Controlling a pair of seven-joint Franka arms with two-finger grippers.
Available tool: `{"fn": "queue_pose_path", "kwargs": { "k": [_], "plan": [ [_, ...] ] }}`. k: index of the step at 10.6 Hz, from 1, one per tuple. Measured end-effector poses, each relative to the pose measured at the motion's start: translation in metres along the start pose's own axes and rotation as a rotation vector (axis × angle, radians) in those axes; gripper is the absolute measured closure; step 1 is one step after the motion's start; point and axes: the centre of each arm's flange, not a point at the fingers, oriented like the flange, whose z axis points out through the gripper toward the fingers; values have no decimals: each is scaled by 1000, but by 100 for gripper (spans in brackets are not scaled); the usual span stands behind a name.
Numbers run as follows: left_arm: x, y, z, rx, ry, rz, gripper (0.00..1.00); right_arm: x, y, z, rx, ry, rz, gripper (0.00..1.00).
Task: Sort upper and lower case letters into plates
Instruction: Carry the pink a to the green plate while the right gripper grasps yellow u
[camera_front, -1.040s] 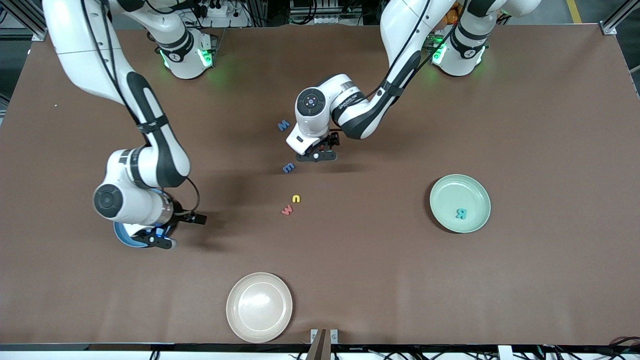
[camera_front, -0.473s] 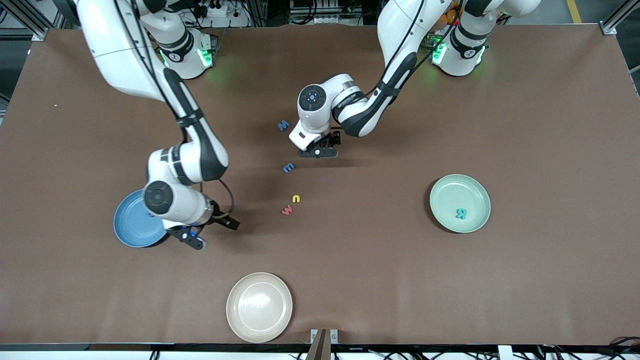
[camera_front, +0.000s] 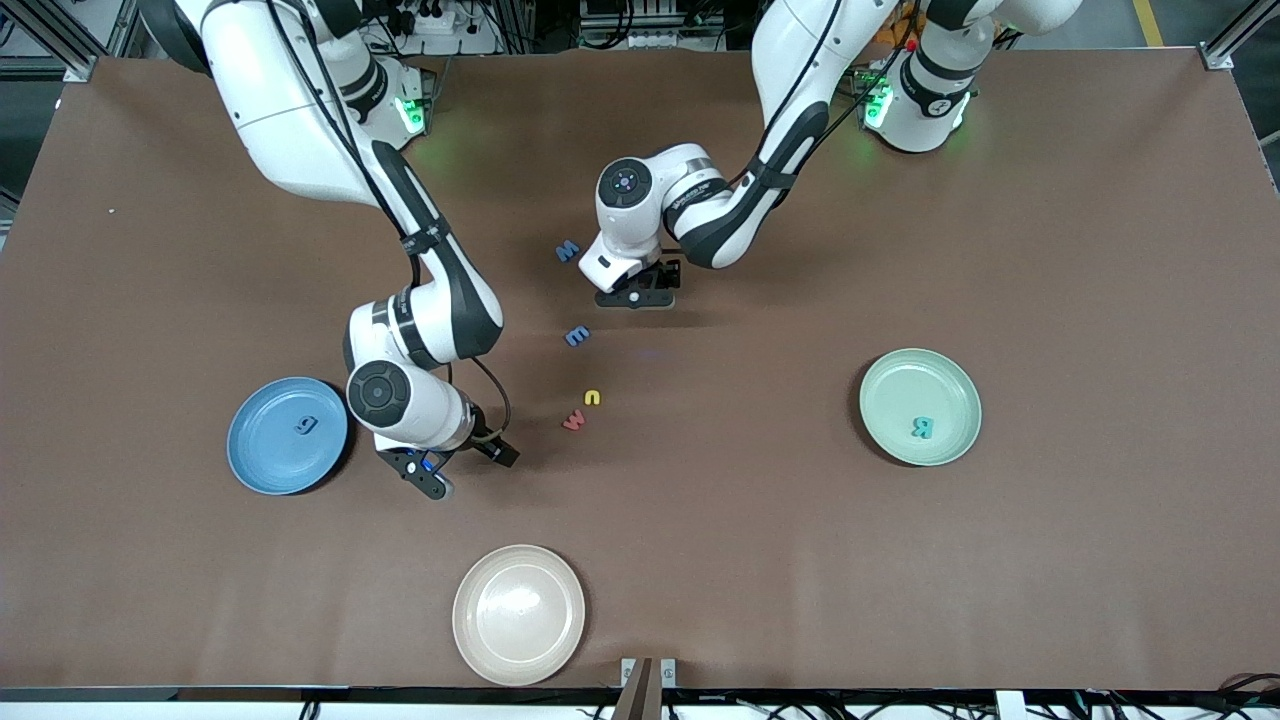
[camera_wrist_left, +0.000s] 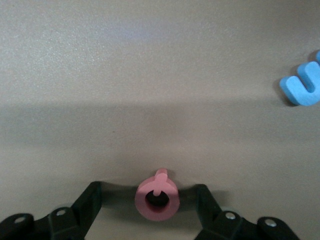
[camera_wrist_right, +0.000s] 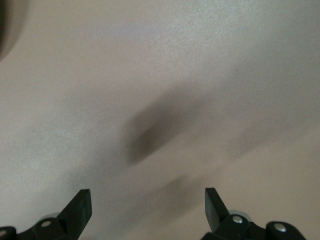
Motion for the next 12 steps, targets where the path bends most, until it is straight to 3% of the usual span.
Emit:
{"fn": "queue_pose_path", "kwargs": {
  "k": [1, 2, 3, 4, 9, 12],
  "plan": [
    [0, 0, -1, -2, 1, 0, 21, 2, 1, 0, 0, 1, 3, 0],
    [0, 1, -3, -4, 4, 0, 32, 2, 1, 0, 0, 1, 4, 0],
    [1, 1, -4, -5, 5, 0, 49, 2, 1, -1, 0, 2, 4, 0],
    [1, 1, -7, -7, 7, 0, 59, 2, 1, -1, 0, 2, 4, 0],
    [6, 0, -11, -20, 21, -7, 63, -15, -15, 5, 3, -1, 37, 0],
    [52, -23, -61, -67, 80, -81, 63, -40, -35, 14, 1, 2, 13, 0]
  ]
}}
